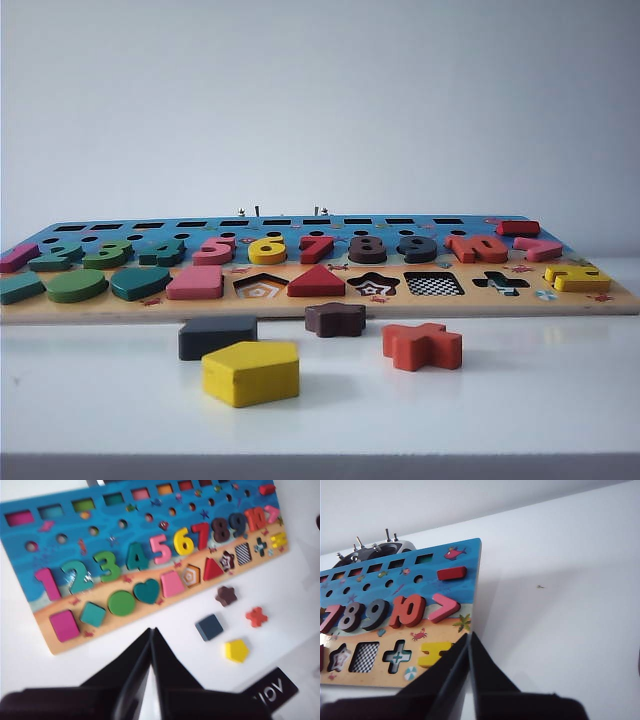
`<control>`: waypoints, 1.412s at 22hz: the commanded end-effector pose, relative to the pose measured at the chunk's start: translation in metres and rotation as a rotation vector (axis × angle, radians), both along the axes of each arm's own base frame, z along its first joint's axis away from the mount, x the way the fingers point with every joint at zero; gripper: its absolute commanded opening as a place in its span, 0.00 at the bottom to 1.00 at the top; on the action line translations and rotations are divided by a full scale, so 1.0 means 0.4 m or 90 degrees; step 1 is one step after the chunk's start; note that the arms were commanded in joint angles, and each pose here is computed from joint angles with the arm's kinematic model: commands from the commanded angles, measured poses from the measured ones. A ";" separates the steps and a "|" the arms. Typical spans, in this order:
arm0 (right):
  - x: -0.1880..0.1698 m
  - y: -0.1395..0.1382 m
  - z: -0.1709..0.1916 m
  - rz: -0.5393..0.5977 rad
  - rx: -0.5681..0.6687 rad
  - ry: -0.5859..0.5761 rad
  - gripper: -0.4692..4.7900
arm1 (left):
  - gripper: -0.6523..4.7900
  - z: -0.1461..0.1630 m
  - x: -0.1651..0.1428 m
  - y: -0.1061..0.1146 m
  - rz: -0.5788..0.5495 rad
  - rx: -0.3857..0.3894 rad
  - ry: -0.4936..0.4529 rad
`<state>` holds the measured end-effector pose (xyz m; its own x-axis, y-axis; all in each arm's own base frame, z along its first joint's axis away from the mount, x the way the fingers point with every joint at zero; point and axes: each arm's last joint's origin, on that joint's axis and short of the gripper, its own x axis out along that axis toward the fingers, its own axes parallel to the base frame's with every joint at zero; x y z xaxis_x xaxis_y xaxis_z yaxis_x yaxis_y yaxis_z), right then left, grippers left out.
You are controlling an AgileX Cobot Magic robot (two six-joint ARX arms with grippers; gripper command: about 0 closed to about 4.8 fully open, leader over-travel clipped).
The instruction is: Insert the cube into the slot.
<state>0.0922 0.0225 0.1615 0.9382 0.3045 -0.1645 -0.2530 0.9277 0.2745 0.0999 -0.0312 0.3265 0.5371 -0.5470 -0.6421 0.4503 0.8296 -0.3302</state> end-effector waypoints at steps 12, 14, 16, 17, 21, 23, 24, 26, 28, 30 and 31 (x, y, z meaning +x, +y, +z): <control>0.055 0.116 0.144 0.168 -0.064 0.127 0.09 | 0.15 0.010 -0.002 -0.010 -0.067 -0.061 0.108; 0.070 0.153 0.179 0.211 -0.084 0.154 0.12 | 0.15 0.015 0.002 -0.010 -0.066 -0.061 0.107; 0.080 0.189 0.212 0.264 -0.128 0.176 0.23 | 0.15 0.015 0.011 -0.012 -0.068 -0.063 0.104; 0.086 0.215 0.234 0.300 -0.163 0.191 0.33 | 0.15 0.014 0.014 -0.013 -0.068 -0.063 0.106; 0.099 0.276 0.282 0.418 -0.250 0.209 0.64 | 0.15 0.012 0.022 -0.014 -0.067 -0.062 0.112; 0.106 0.301 0.298 0.466 -0.271 0.221 0.83 | 0.15 0.012 0.023 -0.014 -0.067 -0.063 0.113; 0.108 0.309 0.302 0.481 -0.282 0.224 0.89 | 0.15 0.011 0.023 -0.014 -0.067 -0.063 0.113; 0.112 0.336 0.311 0.535 -0.320 0.239 1.00 | 0.15 0.011 0.023 -0.014 -0.067 -0.062 0.113; 0.112 0.351 0.313 0.574 -0.353 0.246 1.00 | 0.15 0.011 0.023 -0.014 -0.067 -0.062 0.113; 0.114 0.364 0.314 0.597 -0.384 0.249 1.00 | 0.15 0.011 0.023 -0.014 -0.067 -0.062 0.113; 0.116 0.372 0.315 0.606 -0.398 0.248 1.00 | 0.15 0.011 0.023 -0.014 -0.067 -0.062 0.113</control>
<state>0.1386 0.1692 0.2859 0.2496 0.6205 -0.7434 -0.8888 0.4515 0.0784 0.1086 -0.0367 0.3285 0.3461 -0.6524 -0.6743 0.4483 0.7463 -0.4920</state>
